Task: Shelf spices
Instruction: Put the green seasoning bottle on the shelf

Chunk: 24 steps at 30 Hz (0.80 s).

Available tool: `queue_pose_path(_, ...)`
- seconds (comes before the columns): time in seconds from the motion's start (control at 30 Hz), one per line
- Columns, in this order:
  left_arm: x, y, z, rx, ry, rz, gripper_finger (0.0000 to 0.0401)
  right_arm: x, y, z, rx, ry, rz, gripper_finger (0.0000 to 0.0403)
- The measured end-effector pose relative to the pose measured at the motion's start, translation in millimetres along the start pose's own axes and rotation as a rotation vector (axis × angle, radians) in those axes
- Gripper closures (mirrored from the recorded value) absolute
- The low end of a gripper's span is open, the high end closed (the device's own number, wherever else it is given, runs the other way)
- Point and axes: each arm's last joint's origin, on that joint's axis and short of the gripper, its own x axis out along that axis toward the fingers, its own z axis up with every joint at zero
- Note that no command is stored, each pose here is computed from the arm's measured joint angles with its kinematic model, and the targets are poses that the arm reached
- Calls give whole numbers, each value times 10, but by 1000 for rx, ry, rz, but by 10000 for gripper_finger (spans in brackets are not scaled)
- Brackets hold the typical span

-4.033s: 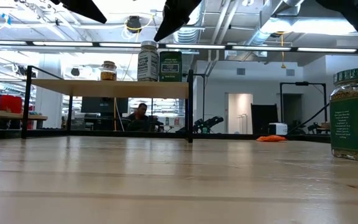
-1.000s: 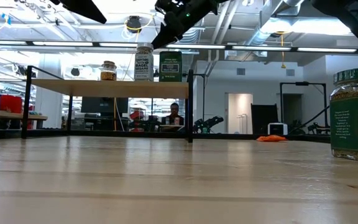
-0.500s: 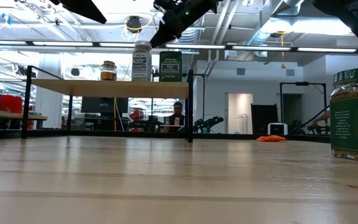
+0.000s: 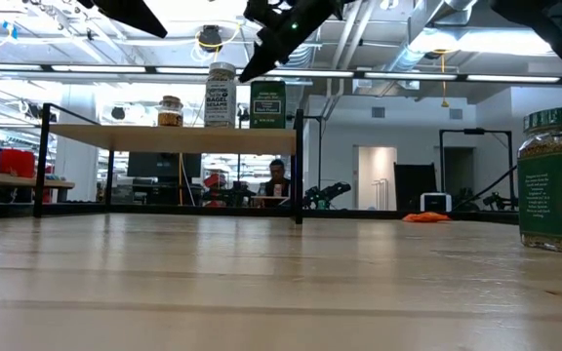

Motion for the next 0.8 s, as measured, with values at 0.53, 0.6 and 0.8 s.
queue_pose_path(0.53, 0, 23, -7, 73, -21, 61, 395, -798, 70, -106, 114, 70, 424, 401)
queue_pose_path(0.6, 0, 20, -7, 73, -19, 54, 395, -837, 106, -143, 126, 114, 461, 401)
queue_pose_path(0.8, -8, 32, 14, 128, -19, 33, 396, -930, 242, -255, 191, 286, 568, 401)
